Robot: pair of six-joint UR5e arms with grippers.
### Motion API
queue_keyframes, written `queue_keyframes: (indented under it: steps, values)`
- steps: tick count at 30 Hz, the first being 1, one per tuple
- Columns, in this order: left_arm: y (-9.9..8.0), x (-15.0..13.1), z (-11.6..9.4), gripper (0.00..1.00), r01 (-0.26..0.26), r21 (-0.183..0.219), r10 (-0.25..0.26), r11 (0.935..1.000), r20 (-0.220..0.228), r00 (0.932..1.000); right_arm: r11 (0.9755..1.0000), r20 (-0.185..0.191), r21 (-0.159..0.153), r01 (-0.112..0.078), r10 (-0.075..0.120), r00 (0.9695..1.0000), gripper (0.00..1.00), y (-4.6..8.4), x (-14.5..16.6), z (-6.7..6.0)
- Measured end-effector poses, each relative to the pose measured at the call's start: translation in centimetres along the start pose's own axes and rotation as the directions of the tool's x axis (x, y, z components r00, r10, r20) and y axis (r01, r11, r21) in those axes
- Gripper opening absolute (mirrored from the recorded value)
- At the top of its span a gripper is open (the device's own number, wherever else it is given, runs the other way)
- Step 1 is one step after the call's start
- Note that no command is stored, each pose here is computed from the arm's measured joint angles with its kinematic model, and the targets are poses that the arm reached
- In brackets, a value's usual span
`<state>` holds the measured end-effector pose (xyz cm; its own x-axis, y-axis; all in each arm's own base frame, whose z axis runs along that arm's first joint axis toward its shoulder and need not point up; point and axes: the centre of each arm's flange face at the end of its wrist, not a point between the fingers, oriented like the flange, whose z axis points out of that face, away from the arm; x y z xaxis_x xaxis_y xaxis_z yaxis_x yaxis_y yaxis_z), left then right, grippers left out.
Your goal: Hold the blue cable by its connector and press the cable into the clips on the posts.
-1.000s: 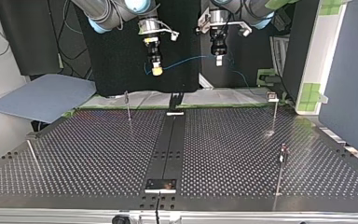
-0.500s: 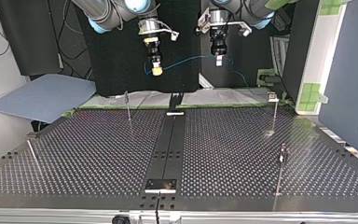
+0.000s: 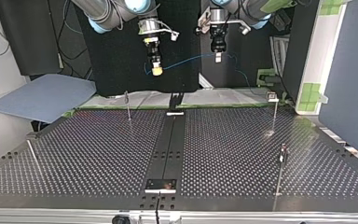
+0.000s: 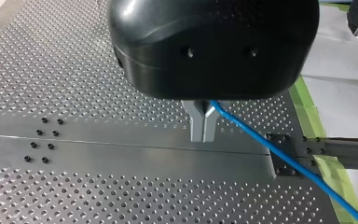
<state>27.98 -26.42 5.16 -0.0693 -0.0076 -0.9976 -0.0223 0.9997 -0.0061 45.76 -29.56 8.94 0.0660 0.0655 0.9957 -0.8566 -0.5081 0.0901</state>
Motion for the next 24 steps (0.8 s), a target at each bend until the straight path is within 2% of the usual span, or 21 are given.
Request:
queue_keyframes:
  steps: [10,13,17,19,21,24]
  values:
    - [0.0,0.0,0.0,0.00,0.000,0.000,0.000,1.0000,-0.001,1.0000,1.0000,0.001,0.000,-0.001,0.001,1.0000,0.00,0.0,0.0,0.0]
    - [0.0,0.0,0.0,0.00,0.000,0.000,0.000,1.0000,-0.001,1.0000,1.0000,0.010,0.001,-0.008,0.008,0.9999,0.00,-0.5,-0.3,0.0]
    - [0.0,0.0,0.0,0.00,0.000,0.000,0.000,1.0000,-0.001,1.0000,0.9998,0.041,0.003,-0.018,0.018,0.9990,0.00,-1.8,-1.2,-0.3]
    - [0.0,0.0,0.0,0.00,0.000,0.000,0.000,1.0000,-0.001,1.0000,0.9999,0.067,0.005,-0.013,0.013,0.9977,0.00,-2.4,-2.0,-0.8]
    - [0.0,0.0,0.0,0.00,0.000,0.000,0.000,1.0000,-0.001,1.0000,1.0000,0.102,0.004,-0.002,0.002,0.9947,0.00,-3.0,-3.2,-1.6]
    - [0.0,0.0,0.0,0.00,0.000,0.000,0.000,1.0000,-0.001,1.0000,0.9998,0.155,-0.009,0.019,-0.017,0.9878,0.00,-3.2,-4.9,-2.4]
